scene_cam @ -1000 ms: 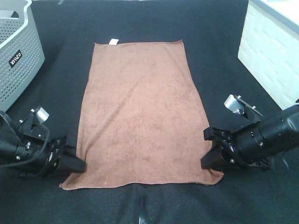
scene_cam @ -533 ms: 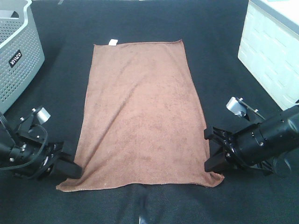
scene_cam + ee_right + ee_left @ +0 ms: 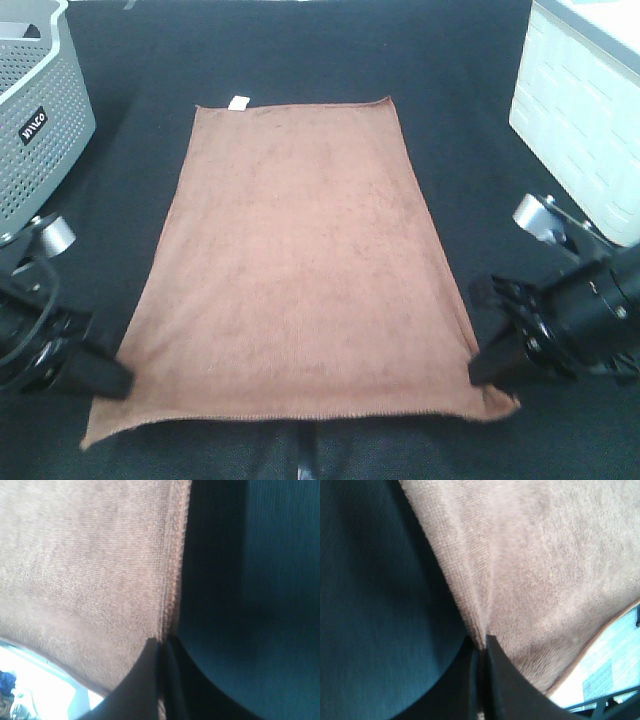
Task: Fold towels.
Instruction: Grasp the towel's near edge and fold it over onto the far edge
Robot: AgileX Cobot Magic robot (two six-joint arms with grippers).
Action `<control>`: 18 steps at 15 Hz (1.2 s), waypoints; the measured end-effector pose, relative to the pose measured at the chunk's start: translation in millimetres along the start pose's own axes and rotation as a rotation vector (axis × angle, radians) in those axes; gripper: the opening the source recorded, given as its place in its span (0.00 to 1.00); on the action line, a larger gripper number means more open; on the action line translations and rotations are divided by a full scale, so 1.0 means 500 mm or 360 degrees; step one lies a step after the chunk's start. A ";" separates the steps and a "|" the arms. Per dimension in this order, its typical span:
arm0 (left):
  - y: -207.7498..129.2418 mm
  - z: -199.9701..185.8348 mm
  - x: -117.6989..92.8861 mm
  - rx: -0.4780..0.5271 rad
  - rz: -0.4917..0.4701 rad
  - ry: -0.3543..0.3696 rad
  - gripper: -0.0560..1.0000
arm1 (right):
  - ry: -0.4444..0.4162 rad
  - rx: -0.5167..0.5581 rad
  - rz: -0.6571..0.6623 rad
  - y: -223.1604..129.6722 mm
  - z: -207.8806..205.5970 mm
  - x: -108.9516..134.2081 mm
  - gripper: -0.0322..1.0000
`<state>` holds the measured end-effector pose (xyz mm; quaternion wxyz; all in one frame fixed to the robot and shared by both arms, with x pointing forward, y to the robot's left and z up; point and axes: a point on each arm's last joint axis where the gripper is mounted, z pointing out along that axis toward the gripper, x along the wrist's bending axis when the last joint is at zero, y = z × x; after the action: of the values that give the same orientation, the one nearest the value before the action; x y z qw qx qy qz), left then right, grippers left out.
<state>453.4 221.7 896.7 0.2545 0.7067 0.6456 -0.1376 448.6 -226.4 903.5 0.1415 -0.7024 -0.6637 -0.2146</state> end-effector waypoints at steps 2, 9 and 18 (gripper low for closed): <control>-0.042 -0.011 0.000 0.0030 -0.0033 0.0012 0.05 | 0.0012 0.0073 0.0023 -0.041 -0.002 -0.006 0.03; -0.075 -0.033 0.002 -0.0091 -0.0086 0.0086 0.05 | 0.0022 0.0088 -0.0009 -0.052 -0.008 -0.004 0.03; 0.190 -0.085 -0.039 -0.0596 0.0209 0.0205 0.05 | 0.0038 -0.0436 -0.0330 0.256 -0.079 0.102 0.03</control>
<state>538.7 224.4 959.5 0.3481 0.6949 0.6274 0.0474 572.8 -211.3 973.7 0.0294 -0.6402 -0.6955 -0.3249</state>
